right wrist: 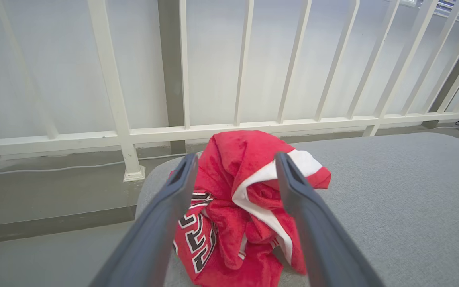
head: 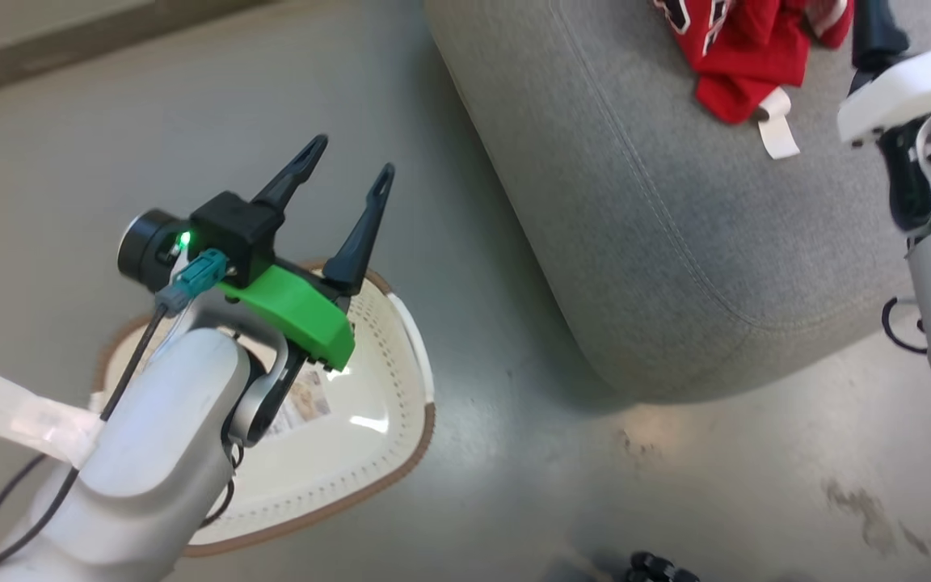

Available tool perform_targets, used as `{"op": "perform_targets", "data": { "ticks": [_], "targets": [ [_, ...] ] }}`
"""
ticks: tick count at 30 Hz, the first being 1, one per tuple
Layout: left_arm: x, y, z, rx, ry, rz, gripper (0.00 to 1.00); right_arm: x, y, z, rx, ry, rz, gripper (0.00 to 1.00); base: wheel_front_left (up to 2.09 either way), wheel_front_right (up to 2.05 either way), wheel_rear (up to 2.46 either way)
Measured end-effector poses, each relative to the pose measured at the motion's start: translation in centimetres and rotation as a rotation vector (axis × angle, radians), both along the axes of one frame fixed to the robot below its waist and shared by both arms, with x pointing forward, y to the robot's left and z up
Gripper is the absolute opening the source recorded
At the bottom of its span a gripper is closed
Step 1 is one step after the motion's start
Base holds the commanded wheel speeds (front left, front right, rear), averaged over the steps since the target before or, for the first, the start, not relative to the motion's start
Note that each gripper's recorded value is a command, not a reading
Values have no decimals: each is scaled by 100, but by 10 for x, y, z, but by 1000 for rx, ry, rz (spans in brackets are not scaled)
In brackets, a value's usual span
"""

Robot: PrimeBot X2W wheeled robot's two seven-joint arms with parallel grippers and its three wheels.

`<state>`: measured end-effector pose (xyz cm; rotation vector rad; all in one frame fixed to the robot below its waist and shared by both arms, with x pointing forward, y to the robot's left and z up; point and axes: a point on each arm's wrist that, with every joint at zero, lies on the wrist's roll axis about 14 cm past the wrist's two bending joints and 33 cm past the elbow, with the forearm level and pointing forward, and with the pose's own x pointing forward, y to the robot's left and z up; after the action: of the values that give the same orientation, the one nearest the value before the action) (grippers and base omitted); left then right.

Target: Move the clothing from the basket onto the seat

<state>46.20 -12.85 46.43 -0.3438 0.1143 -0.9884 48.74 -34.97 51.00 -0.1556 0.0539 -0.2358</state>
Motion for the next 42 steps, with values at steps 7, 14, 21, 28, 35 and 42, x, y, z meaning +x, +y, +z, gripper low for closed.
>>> {"op": "perform_targets", "data": {
  "ticks": [7, 14, 21, 28, 35, 42],
  "targets": [
    [8, 40, 2, 33, 28, 153, 100, -1, 35, 4, 40, -32, 81, 100, 0, 0, 0],
    [12, 95, 2, 78, 51, 334, 100, -3, 80, -3, 154, -57, 160, 100, 0, 0, 0],
    [3, 154, 4, 112, 69, 507, 100, -12, 118, -14, 207, -43, 243, 100, 0, 0, 0],
    [-8, 209, 28, 96, 27, 671, 100, -22, 163, -9, 254, -67, 336, 100, 0, 0, 0],
    [-34, 258, 34, 92, 27, 812, 100, -43, 201, -8, 310, -79, 394, 100, 0, 0, 0],
    [-57, 281, 34, 103, 16, 878, 100, -65, 216, -14, 324, -69, 404, 100, 0, 0, 0]
  ]
}}
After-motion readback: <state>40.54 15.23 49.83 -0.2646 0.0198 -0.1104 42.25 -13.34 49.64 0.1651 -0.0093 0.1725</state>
